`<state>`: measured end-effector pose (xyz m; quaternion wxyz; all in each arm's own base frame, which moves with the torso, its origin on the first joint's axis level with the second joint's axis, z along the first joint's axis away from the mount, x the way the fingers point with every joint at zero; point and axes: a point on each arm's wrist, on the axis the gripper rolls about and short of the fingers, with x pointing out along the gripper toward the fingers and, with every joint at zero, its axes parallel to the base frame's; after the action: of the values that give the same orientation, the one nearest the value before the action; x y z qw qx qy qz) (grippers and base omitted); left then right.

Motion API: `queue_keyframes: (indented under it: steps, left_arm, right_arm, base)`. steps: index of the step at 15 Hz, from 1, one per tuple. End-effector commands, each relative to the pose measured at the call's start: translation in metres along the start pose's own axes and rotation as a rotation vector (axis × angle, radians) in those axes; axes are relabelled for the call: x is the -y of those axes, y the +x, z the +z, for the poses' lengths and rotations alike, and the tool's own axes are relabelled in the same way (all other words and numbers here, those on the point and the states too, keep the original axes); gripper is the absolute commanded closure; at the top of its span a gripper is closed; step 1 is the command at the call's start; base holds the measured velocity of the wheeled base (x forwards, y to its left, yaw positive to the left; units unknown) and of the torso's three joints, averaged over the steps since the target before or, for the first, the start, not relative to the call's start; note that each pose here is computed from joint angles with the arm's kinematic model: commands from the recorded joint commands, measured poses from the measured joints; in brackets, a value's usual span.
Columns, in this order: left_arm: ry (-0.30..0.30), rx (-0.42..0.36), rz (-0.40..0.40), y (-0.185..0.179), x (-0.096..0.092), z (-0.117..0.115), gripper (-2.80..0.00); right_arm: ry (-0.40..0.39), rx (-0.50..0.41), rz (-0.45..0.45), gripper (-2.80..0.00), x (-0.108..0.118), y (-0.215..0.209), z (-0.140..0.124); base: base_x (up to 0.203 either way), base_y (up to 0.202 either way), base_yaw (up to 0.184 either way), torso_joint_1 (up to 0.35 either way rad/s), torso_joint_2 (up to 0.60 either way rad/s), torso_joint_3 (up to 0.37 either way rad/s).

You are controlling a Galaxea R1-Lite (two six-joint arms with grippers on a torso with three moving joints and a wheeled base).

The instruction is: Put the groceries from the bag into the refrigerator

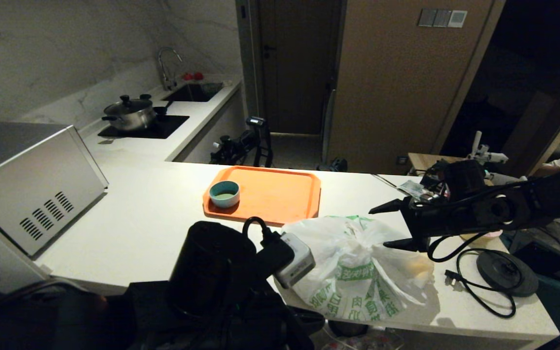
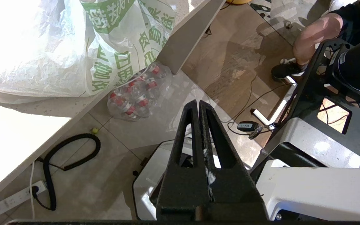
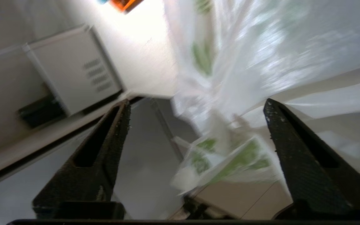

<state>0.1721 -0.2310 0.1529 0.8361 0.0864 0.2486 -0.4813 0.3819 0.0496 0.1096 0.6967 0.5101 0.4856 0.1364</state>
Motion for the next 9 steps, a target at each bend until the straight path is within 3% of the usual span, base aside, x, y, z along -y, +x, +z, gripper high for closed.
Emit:
queue_keyframes:
  steps: [1,9]
  left_arm:
    - [0.000,0.003,-0.001,0.000,0.000,0.000,0.00]
    - [0.005,0.033,-0.002,0.002,-0.001,0.002,0.00]
  right_arm:
    - [0.002,-0.012,0.012,-2.80,-0.003,0.000,-0.001]
    - [0.000,-0.066,-0.007,-2.80,-0.007,0.005,-0.022]
  base:
    - [0.000,0.000,0.000,0.000,0.00,0.000]
    - [0.000,0.000,0.000,0.000,0.00,0.000]
